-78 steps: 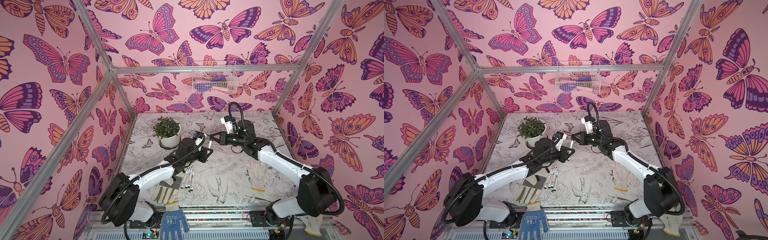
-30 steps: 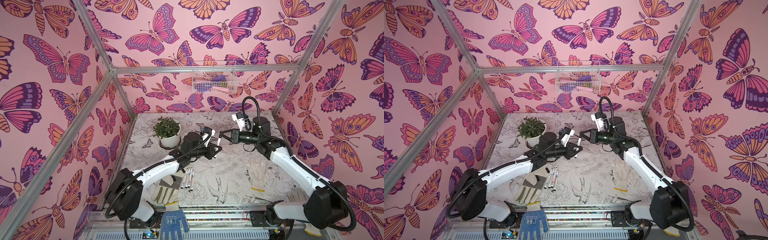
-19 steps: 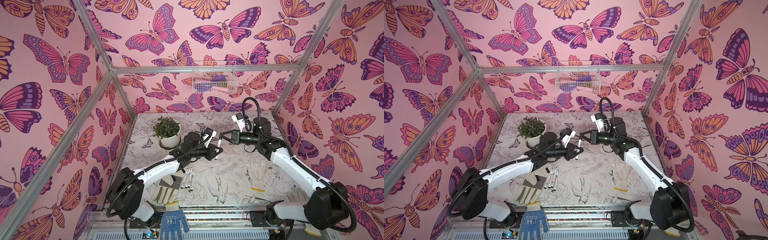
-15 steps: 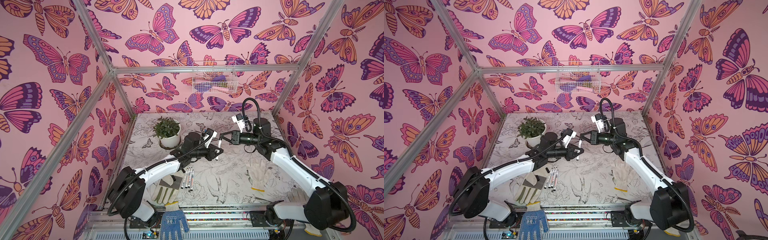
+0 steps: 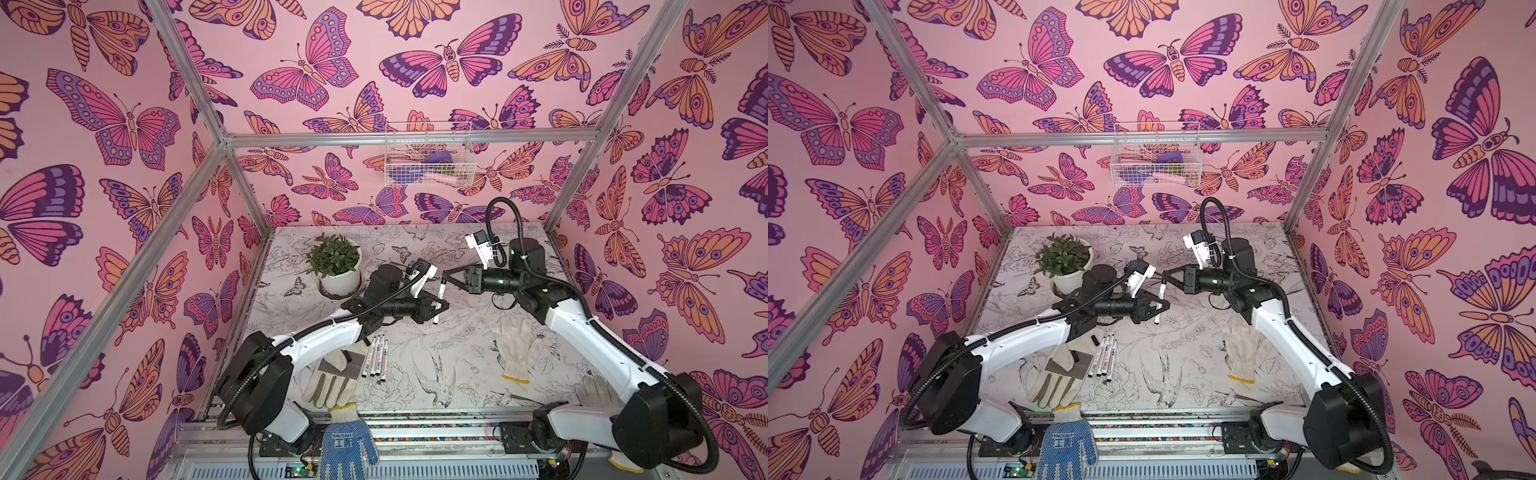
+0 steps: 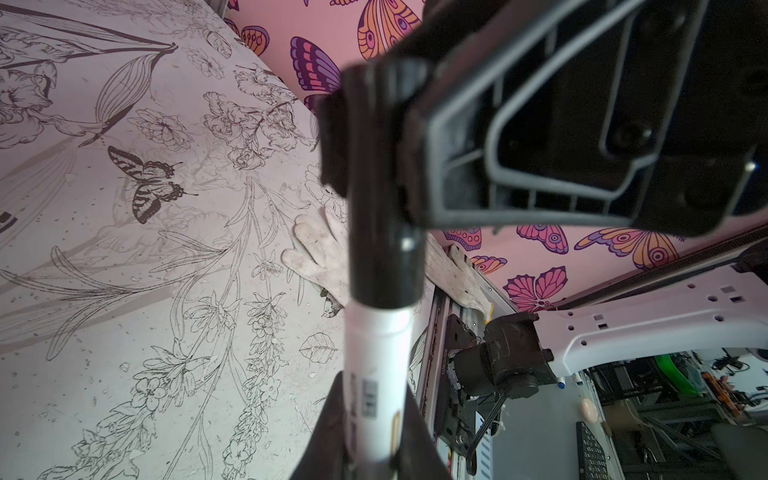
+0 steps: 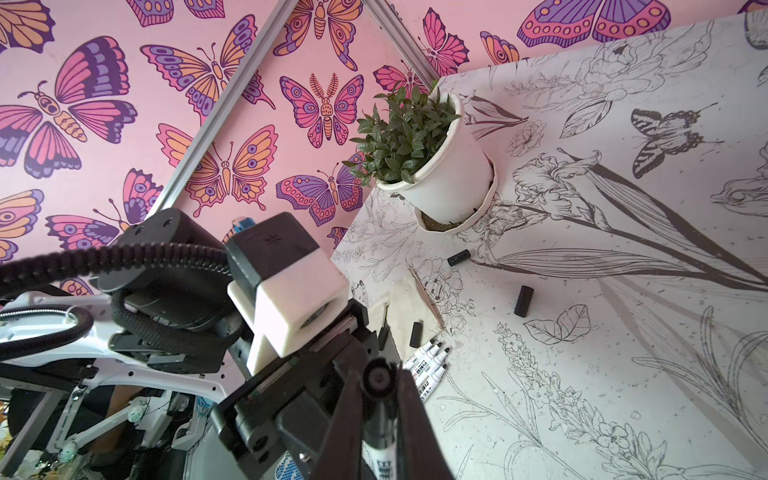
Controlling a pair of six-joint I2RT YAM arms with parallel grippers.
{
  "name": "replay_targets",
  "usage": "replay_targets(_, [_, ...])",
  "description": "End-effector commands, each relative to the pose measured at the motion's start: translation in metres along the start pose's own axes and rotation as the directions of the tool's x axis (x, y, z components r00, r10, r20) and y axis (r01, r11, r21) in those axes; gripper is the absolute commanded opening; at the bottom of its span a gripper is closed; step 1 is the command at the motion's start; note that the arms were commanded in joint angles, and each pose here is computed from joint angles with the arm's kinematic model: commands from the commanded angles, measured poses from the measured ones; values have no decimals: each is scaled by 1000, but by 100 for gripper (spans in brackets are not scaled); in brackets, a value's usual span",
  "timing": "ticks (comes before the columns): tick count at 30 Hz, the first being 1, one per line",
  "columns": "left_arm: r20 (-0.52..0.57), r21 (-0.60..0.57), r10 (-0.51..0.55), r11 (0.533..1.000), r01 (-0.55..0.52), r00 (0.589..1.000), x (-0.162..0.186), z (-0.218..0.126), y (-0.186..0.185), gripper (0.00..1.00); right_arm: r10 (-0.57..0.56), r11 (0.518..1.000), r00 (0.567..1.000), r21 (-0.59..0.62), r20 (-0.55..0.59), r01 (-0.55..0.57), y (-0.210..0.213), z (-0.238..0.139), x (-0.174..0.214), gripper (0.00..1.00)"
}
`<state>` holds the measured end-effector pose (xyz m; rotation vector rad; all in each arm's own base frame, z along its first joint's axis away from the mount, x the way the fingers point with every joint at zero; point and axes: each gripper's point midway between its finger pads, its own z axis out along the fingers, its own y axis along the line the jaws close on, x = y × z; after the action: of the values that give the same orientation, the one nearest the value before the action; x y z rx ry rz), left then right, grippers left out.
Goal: Insert the pens into the pen caps
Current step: 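Press the black cap down onto the white marker tip with the right gripper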
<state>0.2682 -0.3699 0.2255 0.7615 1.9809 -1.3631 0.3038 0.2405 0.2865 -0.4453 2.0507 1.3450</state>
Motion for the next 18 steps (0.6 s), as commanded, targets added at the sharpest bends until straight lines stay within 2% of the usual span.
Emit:
replay_targets(1, [205,-165,16,986,18,979,-61,-18,38,0,54,982,979,-165,-199,-88,42,-11,53,0])
replay_targets(9, [220,-152,-4,988,38,976,-65,-17,37,0,59,982,972,-162,-226,-98,39,-9,61,0])
replay_targets(14, [240,-154,26,988,12,970,-79,-18,32,0,9,992,942,-112,-336,-50,37,-2,90,0])
replay_targets(18, [251,-171,49,985,-5,967,-86,-17,33,0,16,993,928,-100,-371,-57,34,1,100,0])
